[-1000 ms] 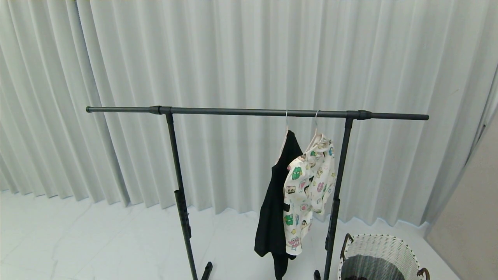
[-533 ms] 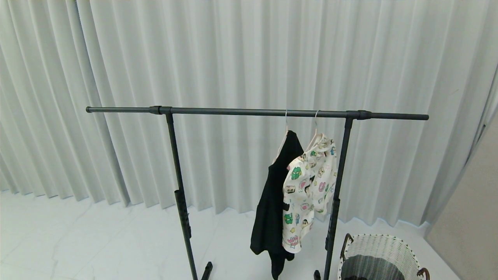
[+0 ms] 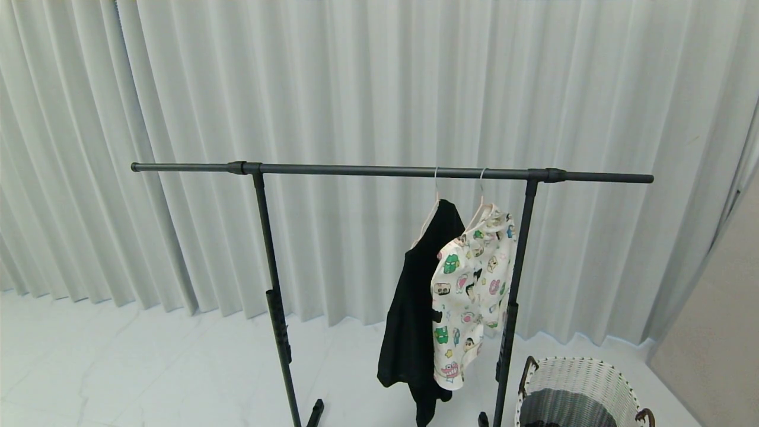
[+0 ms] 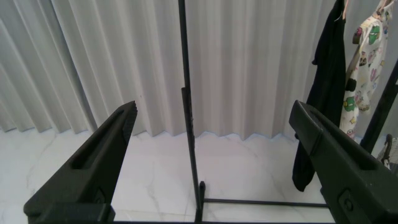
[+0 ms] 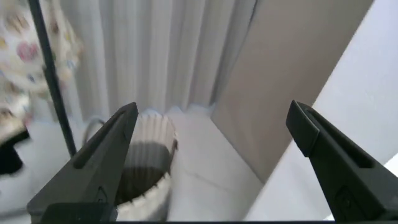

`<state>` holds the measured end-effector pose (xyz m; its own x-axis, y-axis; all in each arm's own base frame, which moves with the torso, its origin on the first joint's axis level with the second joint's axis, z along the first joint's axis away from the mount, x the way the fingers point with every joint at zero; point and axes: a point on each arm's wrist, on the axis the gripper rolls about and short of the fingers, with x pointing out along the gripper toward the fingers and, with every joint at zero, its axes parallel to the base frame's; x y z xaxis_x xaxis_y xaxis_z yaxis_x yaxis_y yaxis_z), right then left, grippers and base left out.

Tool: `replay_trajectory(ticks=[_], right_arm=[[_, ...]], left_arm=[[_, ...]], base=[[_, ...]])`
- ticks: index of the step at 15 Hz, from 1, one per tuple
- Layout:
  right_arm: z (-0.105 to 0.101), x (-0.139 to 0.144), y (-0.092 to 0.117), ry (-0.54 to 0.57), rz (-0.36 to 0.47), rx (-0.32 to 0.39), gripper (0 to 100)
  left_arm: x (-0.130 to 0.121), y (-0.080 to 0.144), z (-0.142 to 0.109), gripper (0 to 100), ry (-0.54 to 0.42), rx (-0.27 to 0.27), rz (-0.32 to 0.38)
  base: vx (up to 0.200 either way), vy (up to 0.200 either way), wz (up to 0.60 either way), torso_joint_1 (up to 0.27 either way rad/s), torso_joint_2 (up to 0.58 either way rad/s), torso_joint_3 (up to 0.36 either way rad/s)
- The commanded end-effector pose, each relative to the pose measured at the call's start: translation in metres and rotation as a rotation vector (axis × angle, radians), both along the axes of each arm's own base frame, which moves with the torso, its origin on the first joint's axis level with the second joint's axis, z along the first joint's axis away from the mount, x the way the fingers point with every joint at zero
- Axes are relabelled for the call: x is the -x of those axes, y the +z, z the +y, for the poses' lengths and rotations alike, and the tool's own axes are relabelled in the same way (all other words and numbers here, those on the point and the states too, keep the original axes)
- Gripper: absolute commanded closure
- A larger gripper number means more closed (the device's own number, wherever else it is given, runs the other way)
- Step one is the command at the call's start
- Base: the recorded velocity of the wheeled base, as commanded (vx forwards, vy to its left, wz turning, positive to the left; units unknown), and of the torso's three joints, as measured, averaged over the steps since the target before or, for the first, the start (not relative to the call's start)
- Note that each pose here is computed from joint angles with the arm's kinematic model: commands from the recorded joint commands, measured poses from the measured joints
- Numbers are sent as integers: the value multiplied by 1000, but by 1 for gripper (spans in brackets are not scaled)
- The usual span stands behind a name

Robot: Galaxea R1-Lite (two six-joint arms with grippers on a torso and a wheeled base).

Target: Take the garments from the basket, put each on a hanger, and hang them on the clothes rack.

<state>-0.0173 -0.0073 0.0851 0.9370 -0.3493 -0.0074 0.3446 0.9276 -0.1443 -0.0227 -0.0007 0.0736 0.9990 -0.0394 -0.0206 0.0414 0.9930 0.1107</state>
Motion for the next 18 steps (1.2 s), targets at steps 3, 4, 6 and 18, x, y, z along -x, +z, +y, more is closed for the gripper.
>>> replay_trajectory(ticks=[3, 4, 6, 18], right_arm=[[6, 6, -4, 280, -81, -68, 0], [8, 5, -5, 370, -65, -70, 0], [9, 5, -8, 411, -30, -58, 0], [7, 5, -9, 350, -33, -140, 0]], left_arm=[[0, 0, 0, 0, 1, 0, -1], [0, 0, 0, 0, -1, 0, -2], [0, 0, 0, 0, -1, 0, -2], [0, 0, 0, 0, -1, 0, -2]], base=[[0, 0, 0, 0, 0, 0], [0, 0, 0, 0, 0, 0], [0, 0, 0, 0, 0, 0], [0, 0, 0, 0, 0, 0]])
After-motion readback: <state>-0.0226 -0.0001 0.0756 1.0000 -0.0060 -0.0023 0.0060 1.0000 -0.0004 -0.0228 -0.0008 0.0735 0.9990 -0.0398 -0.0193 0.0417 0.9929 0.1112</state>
